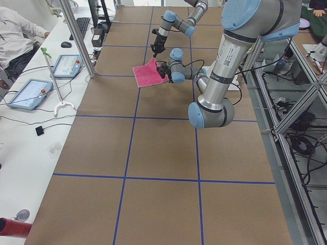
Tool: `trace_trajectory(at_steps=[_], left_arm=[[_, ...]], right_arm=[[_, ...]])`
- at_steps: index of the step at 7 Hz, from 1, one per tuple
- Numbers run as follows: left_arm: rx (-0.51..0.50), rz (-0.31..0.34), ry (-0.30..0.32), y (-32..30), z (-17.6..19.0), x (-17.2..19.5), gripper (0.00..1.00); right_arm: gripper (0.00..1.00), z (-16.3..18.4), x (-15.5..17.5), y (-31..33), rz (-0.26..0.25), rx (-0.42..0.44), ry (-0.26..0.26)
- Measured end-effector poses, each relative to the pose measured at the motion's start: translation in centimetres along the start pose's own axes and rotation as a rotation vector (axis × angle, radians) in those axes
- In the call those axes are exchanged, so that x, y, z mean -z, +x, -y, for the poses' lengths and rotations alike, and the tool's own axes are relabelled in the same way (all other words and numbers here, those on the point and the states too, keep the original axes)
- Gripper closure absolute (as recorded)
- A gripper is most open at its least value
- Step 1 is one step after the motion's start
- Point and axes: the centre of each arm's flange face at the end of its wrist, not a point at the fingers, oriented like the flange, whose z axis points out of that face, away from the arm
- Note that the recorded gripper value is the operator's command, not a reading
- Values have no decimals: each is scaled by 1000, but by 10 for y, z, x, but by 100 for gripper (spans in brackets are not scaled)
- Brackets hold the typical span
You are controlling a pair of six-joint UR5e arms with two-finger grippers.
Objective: Fold towel twice with both arms
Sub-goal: 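Lift the near corners and fold them over toward the far edge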
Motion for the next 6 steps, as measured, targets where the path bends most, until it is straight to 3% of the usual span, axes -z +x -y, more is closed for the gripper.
trace_trajectory(at_steps=[6], left_arm=[[-51, 3, -40, 7, -34, -5, 1]], right_arm=[[100, 0, 4, -7, 11, -29, -2]])
